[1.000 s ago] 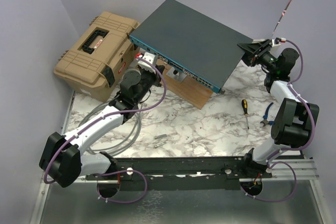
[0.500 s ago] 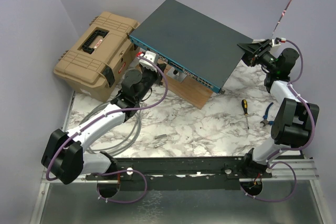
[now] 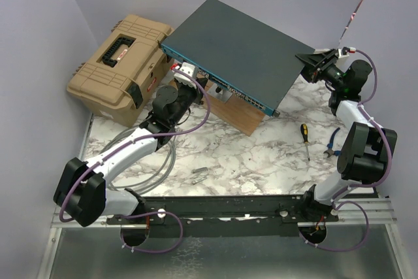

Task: Insert the plug into the switch port
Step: Insert the connector into the switch port.

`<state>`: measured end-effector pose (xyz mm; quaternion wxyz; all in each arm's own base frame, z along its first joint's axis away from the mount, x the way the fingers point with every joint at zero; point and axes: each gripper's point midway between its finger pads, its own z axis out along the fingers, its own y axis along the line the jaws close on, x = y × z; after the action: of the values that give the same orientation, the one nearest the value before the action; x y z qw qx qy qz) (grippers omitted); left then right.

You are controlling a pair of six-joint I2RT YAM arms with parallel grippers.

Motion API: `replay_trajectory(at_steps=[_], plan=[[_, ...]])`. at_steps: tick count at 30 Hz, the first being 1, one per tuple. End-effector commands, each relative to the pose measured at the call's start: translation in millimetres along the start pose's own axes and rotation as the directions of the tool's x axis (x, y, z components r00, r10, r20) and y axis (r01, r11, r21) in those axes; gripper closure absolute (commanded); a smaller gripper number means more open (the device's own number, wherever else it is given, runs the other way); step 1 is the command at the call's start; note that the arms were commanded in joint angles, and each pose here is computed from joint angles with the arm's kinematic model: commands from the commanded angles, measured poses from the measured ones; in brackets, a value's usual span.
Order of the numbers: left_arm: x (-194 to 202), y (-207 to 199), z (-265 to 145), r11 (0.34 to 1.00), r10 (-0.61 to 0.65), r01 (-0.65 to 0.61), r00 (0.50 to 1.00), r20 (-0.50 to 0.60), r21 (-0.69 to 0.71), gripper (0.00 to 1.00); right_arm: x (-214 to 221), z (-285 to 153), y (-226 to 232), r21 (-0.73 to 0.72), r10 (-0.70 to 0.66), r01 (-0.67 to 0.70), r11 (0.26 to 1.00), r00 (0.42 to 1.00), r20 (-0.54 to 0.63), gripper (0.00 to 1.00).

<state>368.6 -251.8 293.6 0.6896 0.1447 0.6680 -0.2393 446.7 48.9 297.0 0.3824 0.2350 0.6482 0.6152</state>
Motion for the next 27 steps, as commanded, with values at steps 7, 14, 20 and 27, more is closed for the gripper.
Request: replay_trajectory(at_steps=[7,14,20,27], plan=[[-33,-5,18,0.999,-0.034,0.032,0.993,0.111,0.02,1.0,1,3,-4,-0.006,-0.049,0.049,0.999,0.999,-0.003,0.72],[-39,-7,23,0.999,-0.035,0.032,0.992,0.123,0.027,1.0,5,3,-2,-0.011,-0.057,0.057,0.998,0.998,-0.019,0.73],[-41,-7,27,0.999,-0.046,0.044,0.99,0.131,0.019,1.0,8,4,-2,-0.015,-0.074,0.074,0.997,0.997,-0.037,0.73],[-42,-1,33,0.995,-0.096,0.1,0.986,0.138,-0.021,1.0,15,3,-4,-0.018,-0.09,0.089,0.996,0.995,-0.05,0.73]])
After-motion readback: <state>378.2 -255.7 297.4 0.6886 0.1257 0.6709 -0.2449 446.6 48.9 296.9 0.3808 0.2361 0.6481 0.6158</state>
